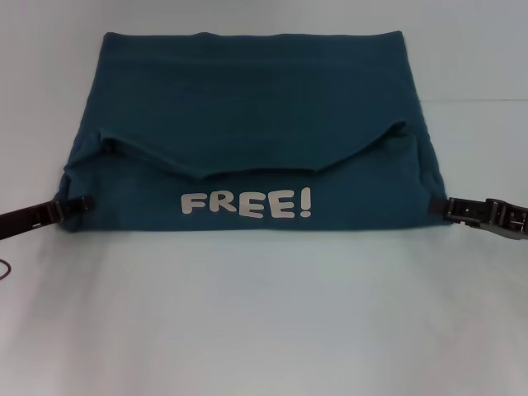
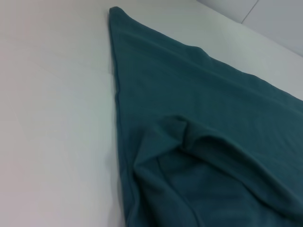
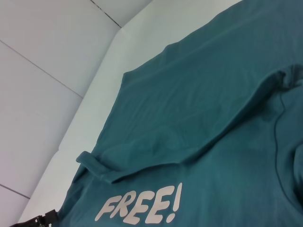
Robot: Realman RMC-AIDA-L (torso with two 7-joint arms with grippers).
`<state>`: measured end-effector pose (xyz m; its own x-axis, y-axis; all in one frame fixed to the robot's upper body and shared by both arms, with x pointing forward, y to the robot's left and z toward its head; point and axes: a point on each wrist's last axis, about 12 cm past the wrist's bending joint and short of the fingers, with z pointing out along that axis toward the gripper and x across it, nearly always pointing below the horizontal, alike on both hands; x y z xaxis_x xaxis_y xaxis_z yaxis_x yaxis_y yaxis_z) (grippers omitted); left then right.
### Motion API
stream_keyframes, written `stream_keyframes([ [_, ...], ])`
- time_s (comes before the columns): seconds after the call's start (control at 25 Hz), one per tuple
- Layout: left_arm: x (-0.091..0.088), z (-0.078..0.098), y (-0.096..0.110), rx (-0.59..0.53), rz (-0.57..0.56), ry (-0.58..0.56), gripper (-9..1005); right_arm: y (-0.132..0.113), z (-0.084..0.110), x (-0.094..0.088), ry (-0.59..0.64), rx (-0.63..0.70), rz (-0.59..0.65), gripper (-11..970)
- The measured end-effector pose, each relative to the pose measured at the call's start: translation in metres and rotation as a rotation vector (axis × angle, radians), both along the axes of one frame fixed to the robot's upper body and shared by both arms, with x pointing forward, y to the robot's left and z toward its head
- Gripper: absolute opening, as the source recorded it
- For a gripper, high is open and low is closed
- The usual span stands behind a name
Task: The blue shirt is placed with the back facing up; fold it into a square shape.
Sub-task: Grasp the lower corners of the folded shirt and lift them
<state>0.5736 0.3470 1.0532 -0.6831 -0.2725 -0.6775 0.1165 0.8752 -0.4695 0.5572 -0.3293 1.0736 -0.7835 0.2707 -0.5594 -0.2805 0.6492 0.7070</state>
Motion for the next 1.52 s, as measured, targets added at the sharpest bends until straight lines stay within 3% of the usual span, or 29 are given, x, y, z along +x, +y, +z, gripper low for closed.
stream_keyframes([
  [0.52, 0.009, 0.001, -0.007, 0.069, -0.035, 0.031, 520, -0.001, -0.001, -0.002, 0.004, 0.001, -0.002, 555],
  [0.76, 0.009, 0.003, -0.007, 0.070, -0.026, 0.035, 467, -0.001, -0.001, -0.002, 0.004, 0.002, -0.003, 555],
  [1.24, 0.008, 0.004, -0.005, 0.059, -0.023, 0.041, 179, -0.003, -0.001, -0.002, 0.005, -0.002, 0.001, 555],
  [1.52, 0.010, 0.017, 0.002, 0.007, -0.018, 0.044, -2, -0.006, 0.000, -0.003, 0.026, -0.034, 0.030, 555],
])
